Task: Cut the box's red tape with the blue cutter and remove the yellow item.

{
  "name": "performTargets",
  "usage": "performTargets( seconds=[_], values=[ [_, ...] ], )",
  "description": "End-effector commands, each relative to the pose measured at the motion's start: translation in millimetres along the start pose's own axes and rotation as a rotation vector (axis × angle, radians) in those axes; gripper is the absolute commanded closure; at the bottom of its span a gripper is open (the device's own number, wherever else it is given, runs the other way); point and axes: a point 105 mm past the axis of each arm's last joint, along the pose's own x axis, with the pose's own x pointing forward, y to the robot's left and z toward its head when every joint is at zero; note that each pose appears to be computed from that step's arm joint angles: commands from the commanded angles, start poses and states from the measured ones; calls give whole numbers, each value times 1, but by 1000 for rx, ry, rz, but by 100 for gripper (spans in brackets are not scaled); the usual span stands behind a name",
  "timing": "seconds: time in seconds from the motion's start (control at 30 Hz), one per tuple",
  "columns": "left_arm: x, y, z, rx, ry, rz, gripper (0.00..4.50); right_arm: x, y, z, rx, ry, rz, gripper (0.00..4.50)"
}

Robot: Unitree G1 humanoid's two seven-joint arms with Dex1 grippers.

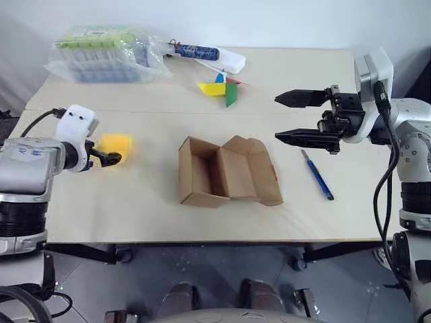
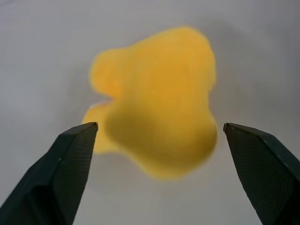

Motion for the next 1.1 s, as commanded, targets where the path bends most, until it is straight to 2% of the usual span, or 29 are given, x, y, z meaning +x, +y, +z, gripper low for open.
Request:
performTargets(
  seconds=[0.03,0.13,0.23,0.27,0.3,0.37,0.5,0.57,0.67,0.77,0.83,0.93,1.1],
  values=[
    [-31,7,22,30,-96,0,1,-5,0,18,-77,-24,-8,0],
    [-43,1,34,60,-166,-68,1,-8,-1,18,-82,-14,-17,0],
    [-68,-24,76,110,-557,-251,1,-14,-2,18,-83,-10,-46,0],
    [-77,-32,82,146,-674,-278,1,-16,-3,18,-80,-12,-57,0],
    [-81,-40,81,196,-746,-301,1,-18,-3,18,-78,-10,-66,0],
    [-81,-52,69,255,-802,-333,1,-22,-3,14,-74,4,-86,0],
    [-62,-76,23,197,-683,-467,1,-45,3,-11,-38,96,-136,0],
    [-63,-90,-9,240,-641,-630,1,-68,18,-44,-15,221,-147,0],
    [-55,-82,-46,231,-523,-676,1,-100,14,-75,-45,309,-289,0],
    [-50,-69,-58,206,-486,-638,1,-121,-1,-85,-58,261,-465,0],
    [-46,-61,-63,197,-471,-619,1,-131,1,-92,-38,246,-500,0],
    [-39,-54,-71,194,-418,-581,1,-140,18,-109,22,299,-466,0],
    [-46,-70,-64,186,-480,-683,1,-144,46,-131,89,365,-404,0]
  ],
)
